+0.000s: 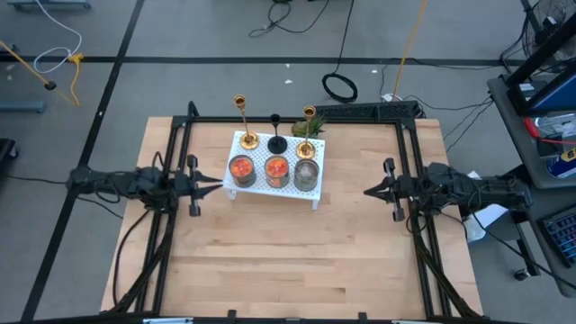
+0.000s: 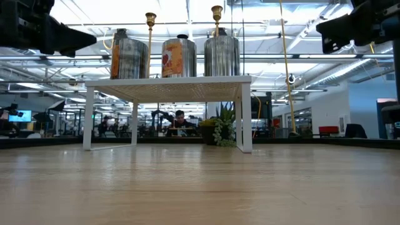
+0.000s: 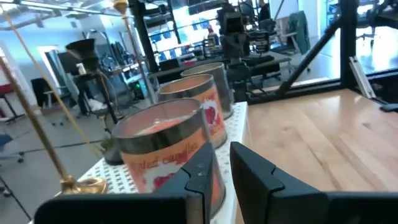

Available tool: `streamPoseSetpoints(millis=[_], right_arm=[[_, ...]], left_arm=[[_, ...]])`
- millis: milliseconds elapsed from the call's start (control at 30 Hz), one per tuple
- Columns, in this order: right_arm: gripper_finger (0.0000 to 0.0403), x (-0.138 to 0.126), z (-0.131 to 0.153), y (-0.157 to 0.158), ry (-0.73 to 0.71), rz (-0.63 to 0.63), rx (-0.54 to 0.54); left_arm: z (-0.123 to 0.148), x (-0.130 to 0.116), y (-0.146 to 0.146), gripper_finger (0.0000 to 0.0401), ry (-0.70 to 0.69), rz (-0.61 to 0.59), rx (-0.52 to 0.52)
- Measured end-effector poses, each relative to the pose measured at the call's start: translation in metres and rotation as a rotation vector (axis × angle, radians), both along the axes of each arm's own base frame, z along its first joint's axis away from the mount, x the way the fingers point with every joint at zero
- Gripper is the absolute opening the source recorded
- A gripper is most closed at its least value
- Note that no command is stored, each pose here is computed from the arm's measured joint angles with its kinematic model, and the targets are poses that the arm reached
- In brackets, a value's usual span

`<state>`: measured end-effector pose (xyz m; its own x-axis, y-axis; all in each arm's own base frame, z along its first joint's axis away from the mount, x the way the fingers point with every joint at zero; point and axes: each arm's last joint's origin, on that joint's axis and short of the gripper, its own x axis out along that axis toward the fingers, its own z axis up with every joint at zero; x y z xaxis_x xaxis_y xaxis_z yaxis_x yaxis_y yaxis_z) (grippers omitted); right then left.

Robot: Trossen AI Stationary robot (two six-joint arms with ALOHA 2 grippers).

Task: Pick & Place candle stick holders
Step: Return to Home Position

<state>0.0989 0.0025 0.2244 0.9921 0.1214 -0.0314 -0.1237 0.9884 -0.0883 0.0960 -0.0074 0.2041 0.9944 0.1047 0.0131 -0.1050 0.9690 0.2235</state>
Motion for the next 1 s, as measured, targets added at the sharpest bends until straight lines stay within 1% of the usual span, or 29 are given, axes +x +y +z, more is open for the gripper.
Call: streamPoseSetpoints(millis=[100, 200, 300, 400, 533, 633, 733, 833, 1000], right_arm=[[0.0000, -0.003, -0.005, 0.000, -0.017, -0.001, -0.001], [0.0000, -0.006, -0.008, 0.000, -0.030, -0.002, -0.001], [0.0000, -0.009, -0.010, 0.000, -0.033, -0.003, 0.001], [0.0000, -0.012, -0.010, 0.000, -0.045, -0.003, 0.001], [0.0000, -0.016, -0.011, 0.000, -0.047, -0.004, 0.002], [0.0000, -0.016, -0.013, 0.000, -0.049, -0.004, 0.031], [0.0000, -0.014, -0.021, 0.000, -0.027, -0.005, 0.054], [0.0000, -0.012, -0.030, 0.000, 0.003, -0.007, 0.076], [0.0000, -0.008, -0.041, 0.000, 0.013, -0.008, 0.107]], left_arm=[[-0.001, -0.003, 0.000, 0.0063, -0.030, -0.021, -0.009], [-0.012, -0.002, -0.001, 0.0063, -0.018, -0.056, -0.011], [-0.023, 0.000, -0.001, 0.0063, -0.047, -0.055, -0.018], [-0.029, 0.001, -0.001, 0.0063, -0.067, -0.050, 0.005], [-0.026, 0.001, -0.001, 0.0063, -0.083, -0.045, 0.025], [-0.028, 0.001, -0.001, 0.0063, -0.065, -0.038, 0.027], [-0.030, 0.001, 0.000, 0.0063, -0.052, -0.028, 0.028], [-0.029, 0.001, 0.001, 0.0063, -0.056, -0.023, 0.010], [-0.030, 0.001, 0.001, 0.0063, -0.061, -0.025, -0.056]])
